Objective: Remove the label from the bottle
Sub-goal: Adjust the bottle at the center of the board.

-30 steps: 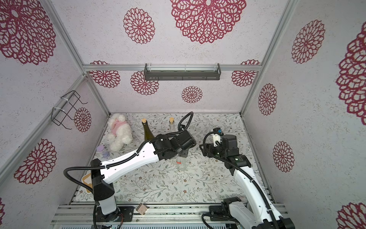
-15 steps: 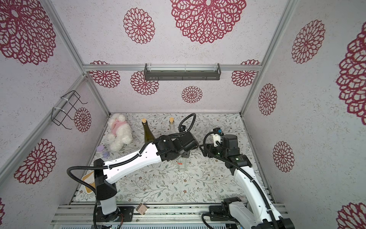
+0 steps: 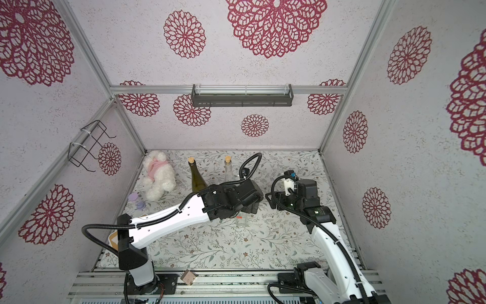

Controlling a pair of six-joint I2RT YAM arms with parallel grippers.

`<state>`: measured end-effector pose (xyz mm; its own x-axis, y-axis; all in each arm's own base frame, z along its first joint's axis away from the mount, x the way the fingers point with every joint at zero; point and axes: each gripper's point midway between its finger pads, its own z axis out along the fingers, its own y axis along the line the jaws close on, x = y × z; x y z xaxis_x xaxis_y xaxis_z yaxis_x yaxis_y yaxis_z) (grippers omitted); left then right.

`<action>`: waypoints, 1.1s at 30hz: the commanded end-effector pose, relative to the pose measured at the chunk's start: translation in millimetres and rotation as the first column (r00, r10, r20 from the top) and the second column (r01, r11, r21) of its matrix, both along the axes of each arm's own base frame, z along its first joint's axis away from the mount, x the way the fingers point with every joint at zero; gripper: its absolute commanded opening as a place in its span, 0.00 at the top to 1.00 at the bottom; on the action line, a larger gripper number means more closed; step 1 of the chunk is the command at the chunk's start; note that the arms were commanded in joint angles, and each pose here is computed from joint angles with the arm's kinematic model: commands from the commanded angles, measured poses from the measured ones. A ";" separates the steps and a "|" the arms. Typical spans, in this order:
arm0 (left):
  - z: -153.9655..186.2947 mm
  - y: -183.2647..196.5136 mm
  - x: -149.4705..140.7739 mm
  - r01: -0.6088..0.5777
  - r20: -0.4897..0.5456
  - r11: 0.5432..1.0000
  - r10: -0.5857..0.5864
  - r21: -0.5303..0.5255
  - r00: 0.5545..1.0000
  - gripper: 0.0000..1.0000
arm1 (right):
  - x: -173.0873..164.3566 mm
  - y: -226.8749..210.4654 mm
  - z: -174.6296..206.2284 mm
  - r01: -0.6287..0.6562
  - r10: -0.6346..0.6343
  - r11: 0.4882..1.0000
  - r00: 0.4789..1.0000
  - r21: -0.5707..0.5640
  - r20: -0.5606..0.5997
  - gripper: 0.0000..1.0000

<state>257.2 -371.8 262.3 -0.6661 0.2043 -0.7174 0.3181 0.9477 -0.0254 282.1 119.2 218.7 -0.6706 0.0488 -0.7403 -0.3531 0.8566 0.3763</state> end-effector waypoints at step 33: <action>48.1 16.2 -21.6 0.694 0.157 0.647 -0.686 -0.316 0.711 0.03 | -38.5 -30.1 -22.4 0.145 -0.143 0.989 0.987 0.025 -0.071 0.03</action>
